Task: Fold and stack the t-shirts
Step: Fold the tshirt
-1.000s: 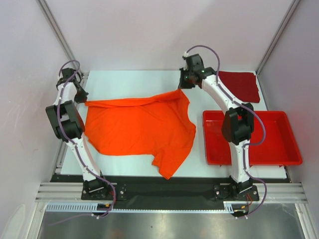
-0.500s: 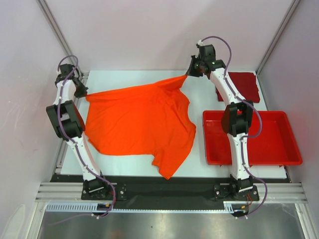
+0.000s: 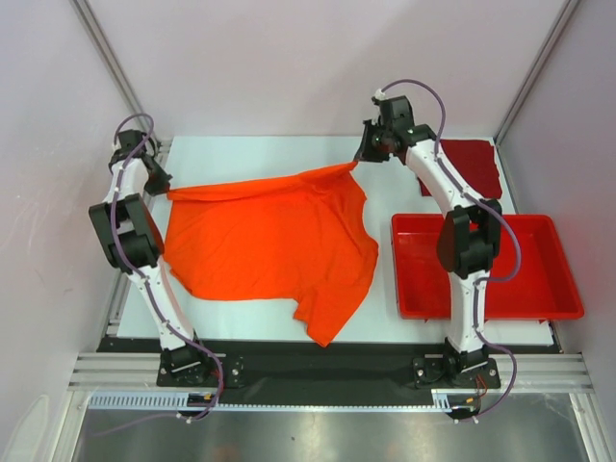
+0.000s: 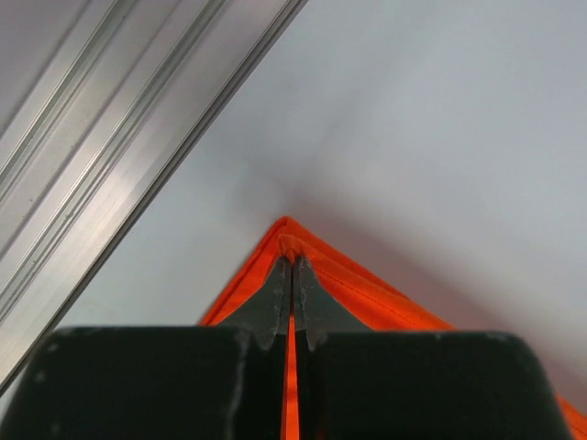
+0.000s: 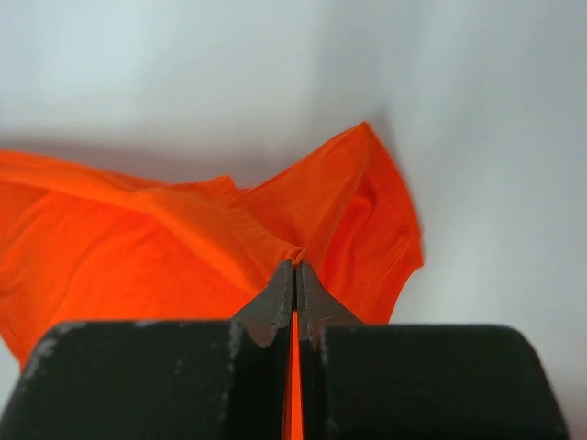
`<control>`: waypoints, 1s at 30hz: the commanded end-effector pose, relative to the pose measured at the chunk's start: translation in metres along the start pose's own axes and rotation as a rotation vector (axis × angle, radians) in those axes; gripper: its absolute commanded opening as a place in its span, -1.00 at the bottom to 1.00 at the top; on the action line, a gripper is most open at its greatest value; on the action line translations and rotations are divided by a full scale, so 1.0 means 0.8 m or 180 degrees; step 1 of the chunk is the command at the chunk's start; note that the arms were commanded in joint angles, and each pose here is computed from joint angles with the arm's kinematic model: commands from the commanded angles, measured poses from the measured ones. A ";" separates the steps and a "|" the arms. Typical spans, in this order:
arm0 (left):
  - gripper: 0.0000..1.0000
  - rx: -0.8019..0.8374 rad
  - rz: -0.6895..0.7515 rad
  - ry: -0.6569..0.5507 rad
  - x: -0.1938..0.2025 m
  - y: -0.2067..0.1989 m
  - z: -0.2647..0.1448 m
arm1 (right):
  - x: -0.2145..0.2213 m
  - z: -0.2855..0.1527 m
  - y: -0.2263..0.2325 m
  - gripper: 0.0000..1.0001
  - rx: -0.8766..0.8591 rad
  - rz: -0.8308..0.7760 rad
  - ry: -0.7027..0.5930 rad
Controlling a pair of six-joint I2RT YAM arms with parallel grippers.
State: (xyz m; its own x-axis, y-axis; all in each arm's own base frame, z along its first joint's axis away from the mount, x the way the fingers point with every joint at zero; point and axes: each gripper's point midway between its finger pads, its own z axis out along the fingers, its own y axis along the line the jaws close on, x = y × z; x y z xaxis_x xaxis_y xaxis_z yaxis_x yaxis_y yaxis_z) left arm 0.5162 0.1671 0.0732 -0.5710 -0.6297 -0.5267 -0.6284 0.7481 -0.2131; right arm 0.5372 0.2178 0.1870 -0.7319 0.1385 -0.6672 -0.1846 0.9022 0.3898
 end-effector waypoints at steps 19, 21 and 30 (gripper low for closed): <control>-0.99 -0.0135 -0.0046 -0.0184 0.013 0.025 -0.051 | 0.088 -0.090 0.010 -1.00 0.0009 0.0087 0.0224; -0.99 -0.0129 -0.0052 -0.0177 0.016 0.025 -0.050 | 0.102 -0.087 0.010 -1.00 -0.0005 0.0114 0.0290; -0.99 -0.0196 -0.0047 -0.0112 0.031 0.030 -0.043 | 0.136 -0.079 0.007 -1.00 0.0057 0.0096 0.0442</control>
State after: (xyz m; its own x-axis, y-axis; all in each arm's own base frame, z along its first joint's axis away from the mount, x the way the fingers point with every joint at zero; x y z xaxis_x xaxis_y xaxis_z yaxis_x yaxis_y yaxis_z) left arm 0.4646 0.1571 0.0511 -0.5988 -0.6394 -0.4823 -0.6627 0.7337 -0.1499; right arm 0.4132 0.2091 0.1320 -0.8608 0.0972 -0.4996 -0.1212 0.9142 0.3868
